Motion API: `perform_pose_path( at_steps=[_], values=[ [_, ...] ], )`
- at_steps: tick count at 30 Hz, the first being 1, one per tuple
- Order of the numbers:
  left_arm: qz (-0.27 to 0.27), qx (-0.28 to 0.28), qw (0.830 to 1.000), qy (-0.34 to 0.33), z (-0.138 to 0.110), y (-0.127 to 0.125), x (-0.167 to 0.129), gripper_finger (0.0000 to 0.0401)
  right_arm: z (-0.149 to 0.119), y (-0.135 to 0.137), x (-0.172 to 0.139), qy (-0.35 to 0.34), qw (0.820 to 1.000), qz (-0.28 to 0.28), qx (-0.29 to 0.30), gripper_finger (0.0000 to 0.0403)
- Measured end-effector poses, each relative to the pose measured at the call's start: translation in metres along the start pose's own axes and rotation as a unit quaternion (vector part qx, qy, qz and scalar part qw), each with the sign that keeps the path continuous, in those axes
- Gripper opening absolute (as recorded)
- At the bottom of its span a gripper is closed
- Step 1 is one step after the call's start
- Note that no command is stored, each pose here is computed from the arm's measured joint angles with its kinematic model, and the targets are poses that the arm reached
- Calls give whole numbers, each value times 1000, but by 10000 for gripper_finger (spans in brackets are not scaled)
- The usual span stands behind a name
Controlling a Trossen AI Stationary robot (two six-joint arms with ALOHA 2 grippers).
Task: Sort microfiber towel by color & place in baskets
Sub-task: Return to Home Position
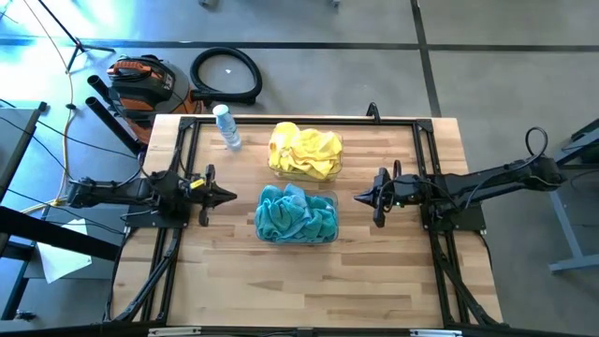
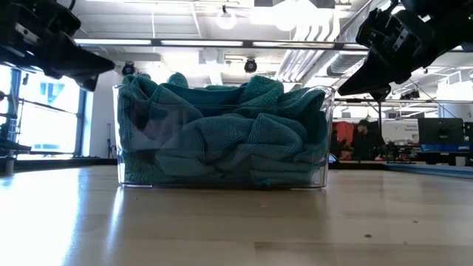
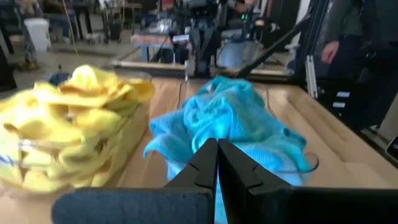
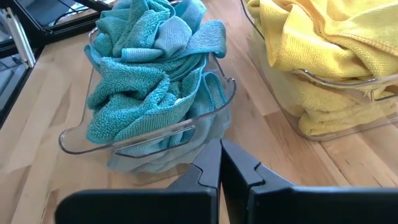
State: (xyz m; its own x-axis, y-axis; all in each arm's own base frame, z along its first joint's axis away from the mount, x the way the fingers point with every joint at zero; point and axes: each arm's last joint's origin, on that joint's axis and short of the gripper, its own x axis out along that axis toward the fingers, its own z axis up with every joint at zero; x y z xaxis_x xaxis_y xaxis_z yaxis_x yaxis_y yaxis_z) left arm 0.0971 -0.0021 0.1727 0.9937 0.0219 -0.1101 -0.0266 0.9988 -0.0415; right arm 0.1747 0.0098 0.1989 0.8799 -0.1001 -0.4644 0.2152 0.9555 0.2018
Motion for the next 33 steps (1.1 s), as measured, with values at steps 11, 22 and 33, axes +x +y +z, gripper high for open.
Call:
perform_pose_path(
  at_steps=[11, 22, 33],
  values=[
    [-5, 24, 999, -27, 2, 0, -4, 0, 0, 0, 0, 0, 1000, 0, 14, 0],
    [-18, 12, 998, -63, -5, -1, 1, 0, 0, 0, 0, 1, 1000, 3, 17, 0],
    [-20, -47, 997, -62, -5, -1, 1, 0, 0, 0, 0, 1, 1000, 5, -7, 0]
  ],
)
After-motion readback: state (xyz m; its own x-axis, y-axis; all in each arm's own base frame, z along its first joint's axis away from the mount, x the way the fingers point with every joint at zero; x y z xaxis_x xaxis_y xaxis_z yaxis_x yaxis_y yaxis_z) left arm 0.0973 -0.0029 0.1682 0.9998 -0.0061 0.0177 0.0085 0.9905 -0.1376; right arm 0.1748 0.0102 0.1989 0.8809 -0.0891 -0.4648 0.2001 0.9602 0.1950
